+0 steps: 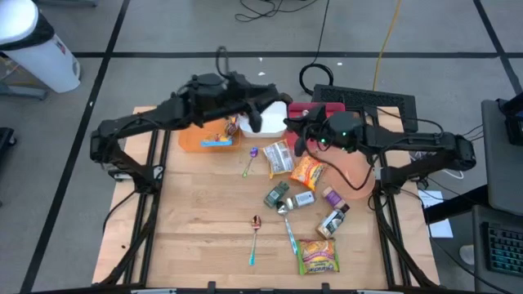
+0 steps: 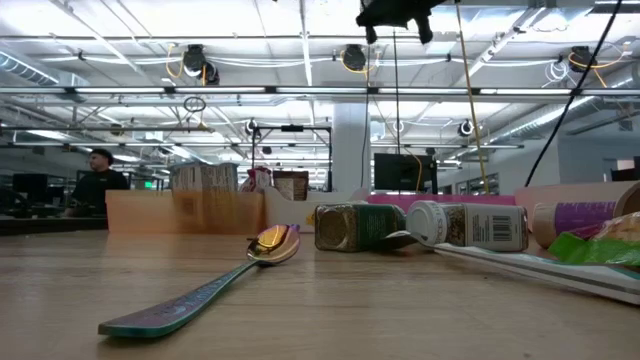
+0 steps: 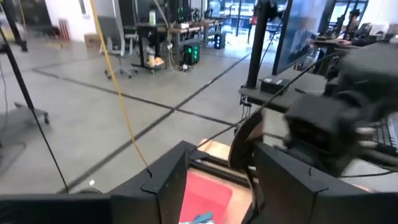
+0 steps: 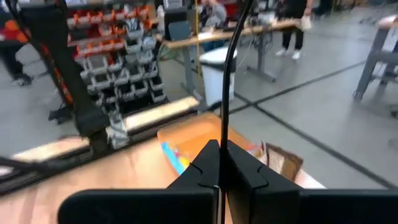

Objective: Pick & Place Food Item
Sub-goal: Put the black spoon into the red bin

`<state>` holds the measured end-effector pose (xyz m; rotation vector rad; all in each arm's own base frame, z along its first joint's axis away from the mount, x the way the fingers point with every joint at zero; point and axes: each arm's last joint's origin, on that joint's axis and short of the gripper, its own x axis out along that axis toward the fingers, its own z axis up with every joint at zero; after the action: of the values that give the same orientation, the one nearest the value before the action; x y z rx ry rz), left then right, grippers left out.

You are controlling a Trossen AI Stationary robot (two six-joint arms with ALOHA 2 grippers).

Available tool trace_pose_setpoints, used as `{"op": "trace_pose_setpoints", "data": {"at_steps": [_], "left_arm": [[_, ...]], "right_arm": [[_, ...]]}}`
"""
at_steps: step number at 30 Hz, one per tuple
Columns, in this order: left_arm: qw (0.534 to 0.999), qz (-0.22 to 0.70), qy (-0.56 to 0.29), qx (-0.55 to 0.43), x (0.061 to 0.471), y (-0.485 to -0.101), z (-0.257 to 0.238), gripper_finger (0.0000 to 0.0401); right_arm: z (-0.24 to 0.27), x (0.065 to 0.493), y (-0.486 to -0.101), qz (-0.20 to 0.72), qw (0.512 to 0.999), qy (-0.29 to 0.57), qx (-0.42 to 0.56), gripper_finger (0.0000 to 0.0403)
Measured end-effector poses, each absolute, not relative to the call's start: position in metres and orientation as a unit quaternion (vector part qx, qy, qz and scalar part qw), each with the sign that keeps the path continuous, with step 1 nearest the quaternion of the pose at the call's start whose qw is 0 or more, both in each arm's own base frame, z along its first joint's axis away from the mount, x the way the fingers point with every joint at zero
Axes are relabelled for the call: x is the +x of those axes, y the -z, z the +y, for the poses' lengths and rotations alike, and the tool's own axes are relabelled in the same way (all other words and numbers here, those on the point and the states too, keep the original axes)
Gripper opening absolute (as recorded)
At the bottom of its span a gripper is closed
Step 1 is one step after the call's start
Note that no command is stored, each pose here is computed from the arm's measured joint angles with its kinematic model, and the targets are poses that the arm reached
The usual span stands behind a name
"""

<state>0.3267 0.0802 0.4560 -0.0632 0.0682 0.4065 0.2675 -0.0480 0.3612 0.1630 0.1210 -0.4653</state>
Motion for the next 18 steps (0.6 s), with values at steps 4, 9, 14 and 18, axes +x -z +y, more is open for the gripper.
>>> {"op": "trace_pose_setpoints", "data": {"at_steps": [4,9,14,18], "left_arm": [[0.982,0.014,-0.187,-0.026,0.301,-0.477,0.079,0.0196],[0.991,0.003,-0.126,-0.033,0.263,-0.496,0.080,0.0193],[0.994,0.037,-0.086,-0.055,0.237,-0.498,0.082,0.0186],[0.994,0.073,-0.036,-0.069,0.229,-0.493,0.078,0.0188]], "right_arm": [[-0.062,0.250,-0.358,0.111,0.964,0.209,0.124,0.0002],[-0.085,0.235,-0.342,0.197,0.948,0.168,0.183,0.0001],[-0.105,0.227,-0.328,0.253,0.932,0.142,0.216,0.0001],[-0.121,0.222,-0.324,0.259,0.926,0.143,0.234,0.0001]]}}
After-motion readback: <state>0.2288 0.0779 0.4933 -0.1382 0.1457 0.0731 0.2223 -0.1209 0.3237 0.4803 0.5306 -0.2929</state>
